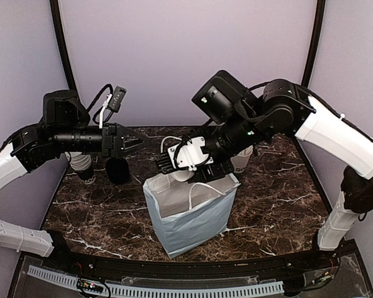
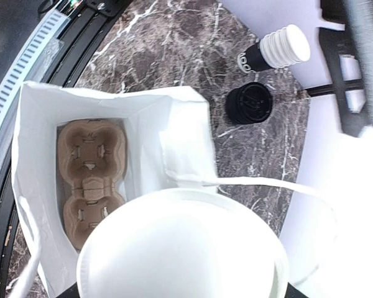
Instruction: Pack the takeout coffee
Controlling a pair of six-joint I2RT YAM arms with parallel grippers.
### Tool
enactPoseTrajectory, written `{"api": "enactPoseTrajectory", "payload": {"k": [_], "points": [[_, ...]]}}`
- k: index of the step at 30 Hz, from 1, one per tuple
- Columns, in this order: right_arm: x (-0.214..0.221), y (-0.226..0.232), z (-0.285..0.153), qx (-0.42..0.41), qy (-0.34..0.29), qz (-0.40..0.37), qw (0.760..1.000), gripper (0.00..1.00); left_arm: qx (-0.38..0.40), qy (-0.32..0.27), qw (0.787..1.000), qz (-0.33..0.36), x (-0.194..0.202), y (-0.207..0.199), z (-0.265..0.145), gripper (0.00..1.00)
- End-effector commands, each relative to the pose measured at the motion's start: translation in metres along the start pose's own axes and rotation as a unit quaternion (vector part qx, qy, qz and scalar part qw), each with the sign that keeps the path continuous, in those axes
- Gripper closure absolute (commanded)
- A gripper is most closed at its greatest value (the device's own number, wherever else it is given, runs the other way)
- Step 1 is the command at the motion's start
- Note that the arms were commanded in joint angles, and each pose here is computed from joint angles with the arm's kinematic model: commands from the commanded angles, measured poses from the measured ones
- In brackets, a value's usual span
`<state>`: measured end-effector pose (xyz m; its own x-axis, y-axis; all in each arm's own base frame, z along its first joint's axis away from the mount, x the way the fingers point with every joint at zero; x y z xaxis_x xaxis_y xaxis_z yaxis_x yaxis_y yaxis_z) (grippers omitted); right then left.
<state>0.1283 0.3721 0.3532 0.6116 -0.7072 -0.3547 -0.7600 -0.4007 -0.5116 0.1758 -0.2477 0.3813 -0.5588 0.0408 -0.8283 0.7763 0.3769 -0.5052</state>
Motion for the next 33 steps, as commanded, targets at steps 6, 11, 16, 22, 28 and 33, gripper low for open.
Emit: {"api": "enactPoseTrajectory", "payload": {"k": [6, 11, 16, 22, 28, 33], "points": [[-0.013, -0.050, -0.100, 0.188, -0.043, 0.026, 0.981, 0.62, -0.017, -0.001, 1.000, 0.013, -0.006, -0.001, -0.005, 0.37], [0.039, -0.058, -0.124, 0.244, 0.024, 0.075, 0.967, 0.58, -0.001, 0.014, 1.000, 0.006, -0.006, -0.003, 0.002, 0.36], [0.139, -0.010, -0.097, 0.187, 0.152, 0.119, 0.963, 0.57, 0.021, 0.054, 0.998, -0.005, 0.003, -0.001, 0.015, 0.36], [0.214, 0.097, -0.046, 0.062, 0.241, 0.134, 0.959, 0.51, 0.035, 0.114, 0.993, -0.009, 0.021, 0.004, 0.030, 0.36], [0.241, 0.154, 0.008, -0.042, 0.257, 0.117, 0.958, 0.47, 0.043, 0.184, 0.982, 0.000, 0.042, -0.001, 0.048, 0.38], [0.259, 0.179, 0.048, -0.097, 0.276, 0.088, 0.952, 0.47, 0.015, 0.232, 0.973, 0.004, 0.061, 0.004, 0.063, 0.42]]}}
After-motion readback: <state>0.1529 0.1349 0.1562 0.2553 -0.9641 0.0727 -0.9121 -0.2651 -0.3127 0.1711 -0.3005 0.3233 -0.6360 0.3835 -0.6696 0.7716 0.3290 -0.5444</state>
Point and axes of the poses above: each gripper's point midway between its finger pads, its own z axis out along the fingers, its own y axis along the line the jaws close on, x = y × z, the point moved 5 cm from there along -z, back along the fingers, and after that the axes turned 2 degrees about -z, right-handed, at the moved point
